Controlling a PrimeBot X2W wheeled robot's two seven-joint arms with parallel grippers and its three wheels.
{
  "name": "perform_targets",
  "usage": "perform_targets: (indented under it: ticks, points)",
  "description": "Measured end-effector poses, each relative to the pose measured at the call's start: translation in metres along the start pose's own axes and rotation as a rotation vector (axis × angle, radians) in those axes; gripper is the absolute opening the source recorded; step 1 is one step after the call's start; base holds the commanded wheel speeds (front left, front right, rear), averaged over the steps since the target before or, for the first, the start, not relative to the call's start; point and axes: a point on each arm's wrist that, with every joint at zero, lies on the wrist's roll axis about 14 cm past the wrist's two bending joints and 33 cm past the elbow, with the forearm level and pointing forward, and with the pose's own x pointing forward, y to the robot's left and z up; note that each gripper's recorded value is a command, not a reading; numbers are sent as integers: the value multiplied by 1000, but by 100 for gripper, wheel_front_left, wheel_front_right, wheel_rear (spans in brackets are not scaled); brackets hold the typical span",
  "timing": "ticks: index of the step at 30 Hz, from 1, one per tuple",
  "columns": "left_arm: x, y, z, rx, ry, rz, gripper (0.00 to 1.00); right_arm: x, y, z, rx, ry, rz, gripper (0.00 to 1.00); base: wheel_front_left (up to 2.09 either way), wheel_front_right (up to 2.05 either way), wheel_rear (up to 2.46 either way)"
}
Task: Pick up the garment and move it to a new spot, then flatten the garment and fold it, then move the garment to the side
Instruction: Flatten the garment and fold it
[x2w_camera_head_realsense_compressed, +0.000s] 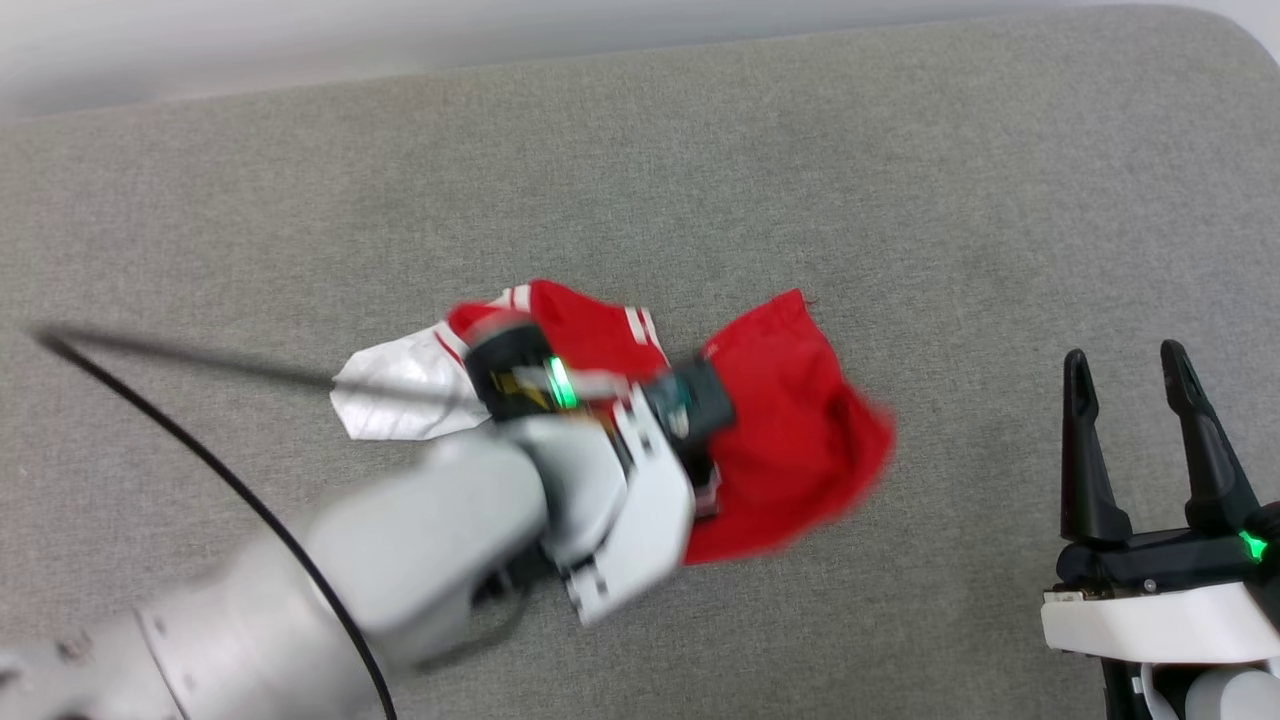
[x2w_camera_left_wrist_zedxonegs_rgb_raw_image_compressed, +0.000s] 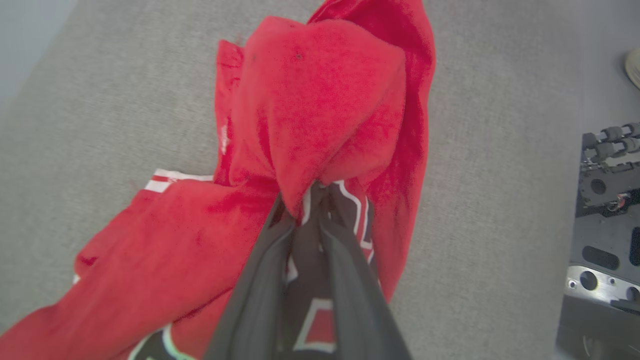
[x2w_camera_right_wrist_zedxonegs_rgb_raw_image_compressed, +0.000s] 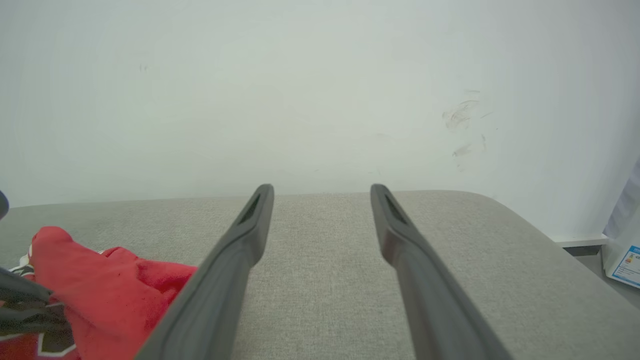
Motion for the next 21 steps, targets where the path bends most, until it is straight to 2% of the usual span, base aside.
perform_targets:
  ticks: [6,10,11,12,13,17,21]
  points:
    - [12,-63,-45,-85,78,-107,0,0,2,2,0,-5,8,100,0,0,0]
    - [14,-70,-61,-106,110,-106,0,1,5,1,-5,-4,15,100,0,0,0]
    - [14,-68,-62,-110,103,-97,17,1,5,1,-5,-4,16,100,0,0,0]
    - [14,-66,-61,-111,90,-90,91,1,5,1,-6,-5,17,100,0,0,0]
    - [14,-64,-59,-115,66,-81,100,1,6,2,-7,-7,18,100,0,0,0]
    - [9,-49,-40,-105,-65,-22,100,-4,6,5,-7,-11,18,100,0,0,0]
    - [-9,-29,3,-88,-275,107,100,-8,4,16,-17,-38,15,100,0,0,0]
